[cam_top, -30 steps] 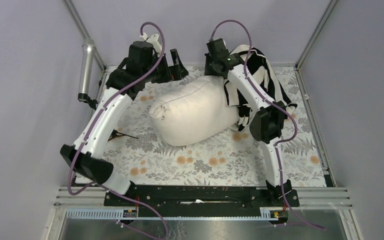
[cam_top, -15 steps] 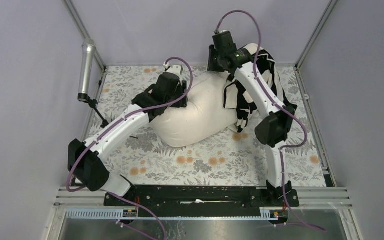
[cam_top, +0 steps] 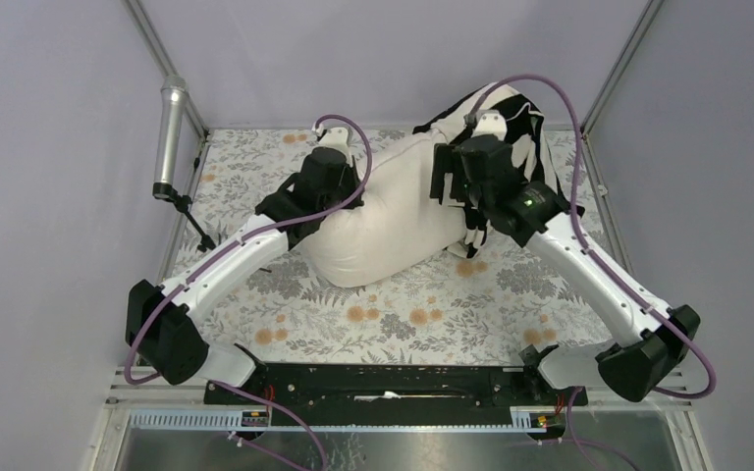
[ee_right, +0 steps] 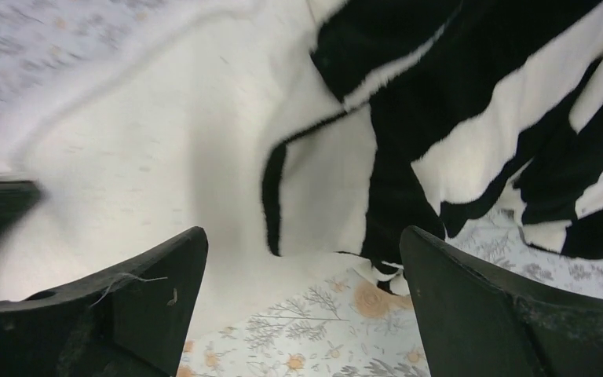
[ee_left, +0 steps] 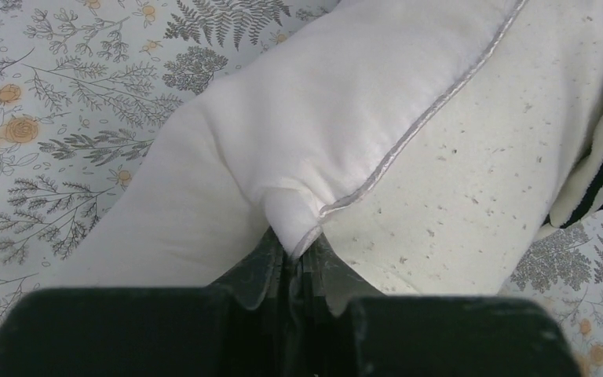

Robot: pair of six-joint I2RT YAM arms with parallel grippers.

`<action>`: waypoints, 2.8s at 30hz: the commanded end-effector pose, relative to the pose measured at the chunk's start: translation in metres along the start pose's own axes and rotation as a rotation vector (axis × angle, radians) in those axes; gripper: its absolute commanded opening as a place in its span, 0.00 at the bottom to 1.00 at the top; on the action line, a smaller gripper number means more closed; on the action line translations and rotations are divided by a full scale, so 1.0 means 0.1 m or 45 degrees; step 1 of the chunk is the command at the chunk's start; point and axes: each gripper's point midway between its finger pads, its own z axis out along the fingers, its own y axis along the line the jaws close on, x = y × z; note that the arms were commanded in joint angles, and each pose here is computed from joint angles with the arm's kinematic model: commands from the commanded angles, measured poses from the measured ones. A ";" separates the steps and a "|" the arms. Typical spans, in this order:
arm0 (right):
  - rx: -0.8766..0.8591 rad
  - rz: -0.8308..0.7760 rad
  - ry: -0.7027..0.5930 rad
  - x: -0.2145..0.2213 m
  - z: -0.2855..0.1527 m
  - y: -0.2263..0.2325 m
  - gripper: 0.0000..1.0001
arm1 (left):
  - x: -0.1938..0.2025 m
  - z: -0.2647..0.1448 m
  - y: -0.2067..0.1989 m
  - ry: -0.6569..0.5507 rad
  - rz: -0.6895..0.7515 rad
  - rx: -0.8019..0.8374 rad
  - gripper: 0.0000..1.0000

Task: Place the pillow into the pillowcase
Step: Stuff the pillow into the pillowcase.

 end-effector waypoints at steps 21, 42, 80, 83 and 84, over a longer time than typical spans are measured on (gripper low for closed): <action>0.114 0.068 -0.086 -0.19 0.42 -0.07 0.00 | 0.26 -0.20 -0.17 -0.016 0.019 0.150 0.00; -0.458 0.205 0.067 -0.95 0.61 1.46 0.38 | 0.02 0.15 -0.34 0.155 -0.427 0.328 0.00; 0.408 -0.194 0.017 0.42 1.16 -0.45 0.76 | 0.33 1.09 0.96 0.327 -0.461 -0.083 0.00; 0.455 -0.222 0.054 0.49 1.24 -0.52 0.68 | 0.31 1.09 0.96 0.320 -0.469 -0.076 0.00; 0.449 -0.218 0.058 0.49 1.26 -0.53 0.61 | 0.31 1.08 0.95 0.319 -0.471 -0.075 0.00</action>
